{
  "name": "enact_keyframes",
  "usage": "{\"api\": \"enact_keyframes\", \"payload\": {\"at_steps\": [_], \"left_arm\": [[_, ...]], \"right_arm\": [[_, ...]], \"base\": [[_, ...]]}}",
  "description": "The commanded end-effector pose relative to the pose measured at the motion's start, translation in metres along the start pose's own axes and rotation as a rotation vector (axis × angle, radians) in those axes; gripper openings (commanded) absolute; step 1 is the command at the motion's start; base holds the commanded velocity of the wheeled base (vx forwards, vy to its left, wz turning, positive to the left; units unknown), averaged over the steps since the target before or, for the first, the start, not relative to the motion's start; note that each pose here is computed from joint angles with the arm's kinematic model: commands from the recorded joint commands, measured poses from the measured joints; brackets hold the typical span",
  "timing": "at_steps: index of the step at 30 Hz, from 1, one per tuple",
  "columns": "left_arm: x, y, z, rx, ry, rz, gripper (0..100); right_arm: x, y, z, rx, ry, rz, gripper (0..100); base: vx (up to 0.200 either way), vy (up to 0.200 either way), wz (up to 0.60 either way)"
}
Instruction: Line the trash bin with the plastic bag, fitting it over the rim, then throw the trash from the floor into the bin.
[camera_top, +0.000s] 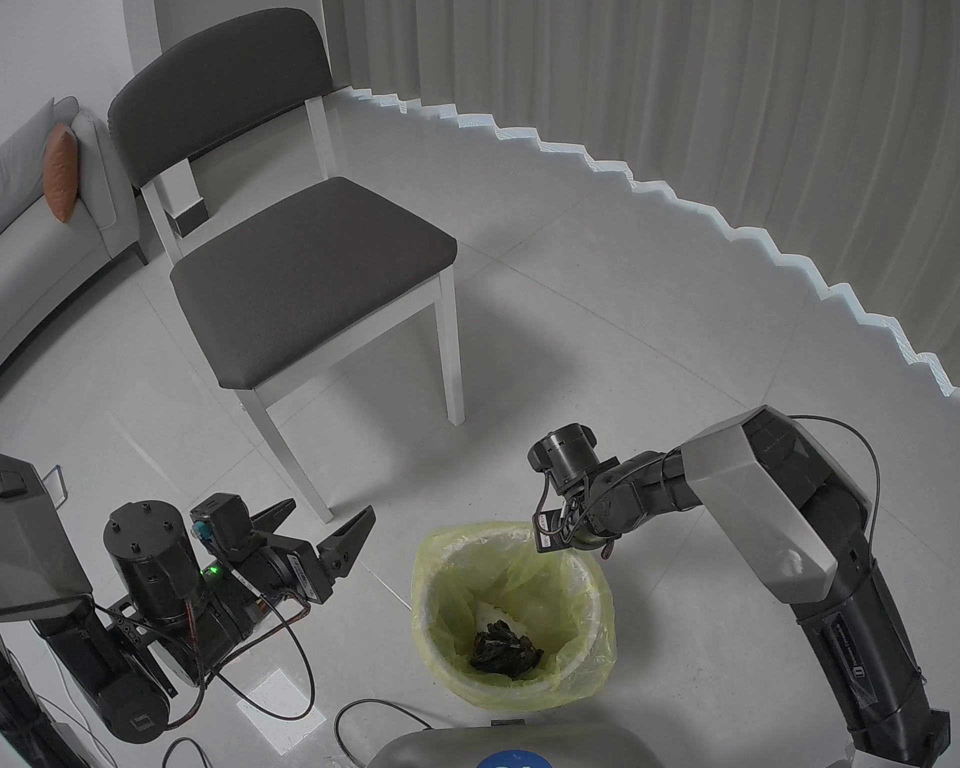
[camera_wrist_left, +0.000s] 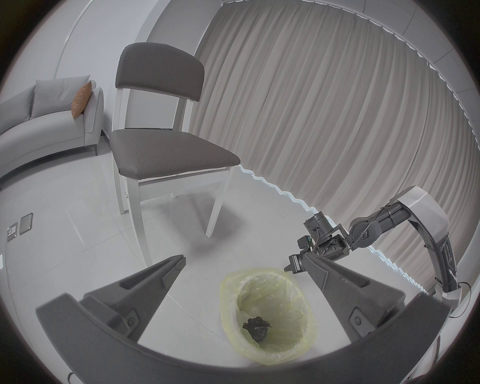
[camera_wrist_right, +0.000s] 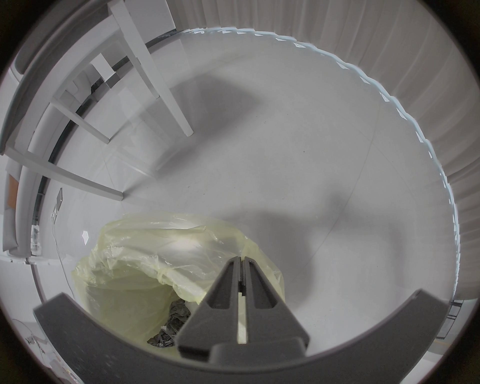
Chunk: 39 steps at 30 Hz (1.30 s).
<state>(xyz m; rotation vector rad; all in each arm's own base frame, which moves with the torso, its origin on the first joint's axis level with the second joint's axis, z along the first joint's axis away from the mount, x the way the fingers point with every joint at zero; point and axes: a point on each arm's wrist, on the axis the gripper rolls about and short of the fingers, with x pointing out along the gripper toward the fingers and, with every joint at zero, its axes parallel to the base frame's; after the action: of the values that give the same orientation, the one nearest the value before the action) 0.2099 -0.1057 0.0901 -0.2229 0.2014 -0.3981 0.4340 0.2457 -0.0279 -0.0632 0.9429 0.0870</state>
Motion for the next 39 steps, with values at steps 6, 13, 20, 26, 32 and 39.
{"api": "enact_keyframes", "payload": {"at_steps": [6, 13, 20, 26, 32, 39], "left_arm": [[0.001, 0.0, 0.001, -0.007, -0.011, 0.0, 100], [0.001, 0.0, 0.001, -0.009, -0.01, 0.0, 100], [0.001, 0.0, 0.001, -0.009, -0.01, 0.0, 100], [0.0, 0.0, 0.001, -0.009, -0.013, -0.001, 100], [0.001, 0.0, 0.001, -0.009, -0.011, -0.001, 100], [0.002, 0.0, 0.0, -0.023, -0.009, -0.003, 100]], "right_arm": [[0.021, 0.009, -0.008, -0.053, -0.009, -0.032, 0], [0.02, 0.007, -0.005, -0.041, -0.021, -0.034, 0], [0.003, 0.004, 0.008, -0.019, -0.047, -0.024, 0], [-0.002, 0.001, 0.006, -0.028, -0.031, -0.031, 100], [-0.007, 0.0, 0.008, -0.021, -0.042, -0.032, 100], [-0.023, -0.011, 0.021, 0.001, -0.067, -0.038, 100]], "base": [[0.0, 0.0, 0.0], [0.0, 0.0, 0.0], [0.0, 0.0, 0.0], [0.0, 0.0, 0.0], [0.0, 0.0, 0.0], [0.0, 0.0, 0.0]]}}
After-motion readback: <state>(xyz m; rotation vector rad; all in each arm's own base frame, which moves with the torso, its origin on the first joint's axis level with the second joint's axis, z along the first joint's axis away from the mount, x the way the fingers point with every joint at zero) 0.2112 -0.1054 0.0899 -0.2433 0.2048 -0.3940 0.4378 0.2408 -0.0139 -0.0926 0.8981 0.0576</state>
